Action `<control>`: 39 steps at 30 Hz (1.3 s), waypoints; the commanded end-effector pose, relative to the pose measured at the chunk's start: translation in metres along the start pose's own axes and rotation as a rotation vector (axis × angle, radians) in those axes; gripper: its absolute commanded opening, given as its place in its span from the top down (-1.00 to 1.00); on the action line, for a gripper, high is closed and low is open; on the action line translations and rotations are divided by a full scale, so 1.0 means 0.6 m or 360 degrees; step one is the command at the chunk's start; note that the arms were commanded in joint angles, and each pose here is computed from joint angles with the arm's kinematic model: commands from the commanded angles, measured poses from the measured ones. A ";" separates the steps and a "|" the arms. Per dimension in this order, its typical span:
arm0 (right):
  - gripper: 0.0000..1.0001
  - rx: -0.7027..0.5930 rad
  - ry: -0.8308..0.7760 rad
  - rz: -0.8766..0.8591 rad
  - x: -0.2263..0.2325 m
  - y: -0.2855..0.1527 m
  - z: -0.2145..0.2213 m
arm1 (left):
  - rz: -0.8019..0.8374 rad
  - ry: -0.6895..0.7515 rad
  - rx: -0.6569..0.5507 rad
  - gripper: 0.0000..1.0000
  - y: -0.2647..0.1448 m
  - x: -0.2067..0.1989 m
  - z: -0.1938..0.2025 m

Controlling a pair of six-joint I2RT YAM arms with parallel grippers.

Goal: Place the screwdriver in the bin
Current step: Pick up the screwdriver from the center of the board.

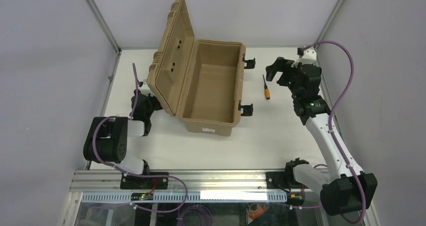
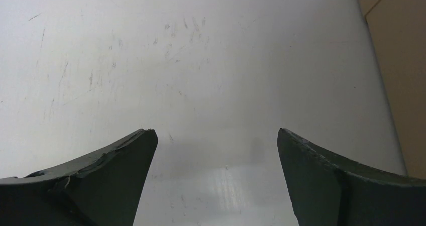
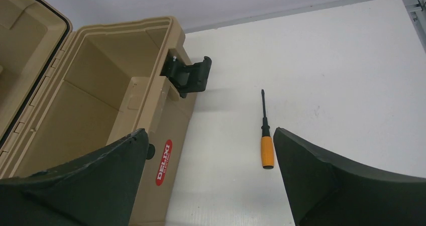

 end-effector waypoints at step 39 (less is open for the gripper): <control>-0.99 0.0307 -0.0199 0.0177 0.013 0.021 -0.169 | 0.0042 -0.0016 -0.0098 -0.98 -0.003 -0.004 -0.021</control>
Point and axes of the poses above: each gripper's point midway between its finger pads, its own y axis out along the fingers, its own x axis along the line the jaws close on, z = x × y, the point moved 9 cm from there along -y, back along the fingers, and after that the axes turned 5 degrees about -y, right-handed, at the moved point
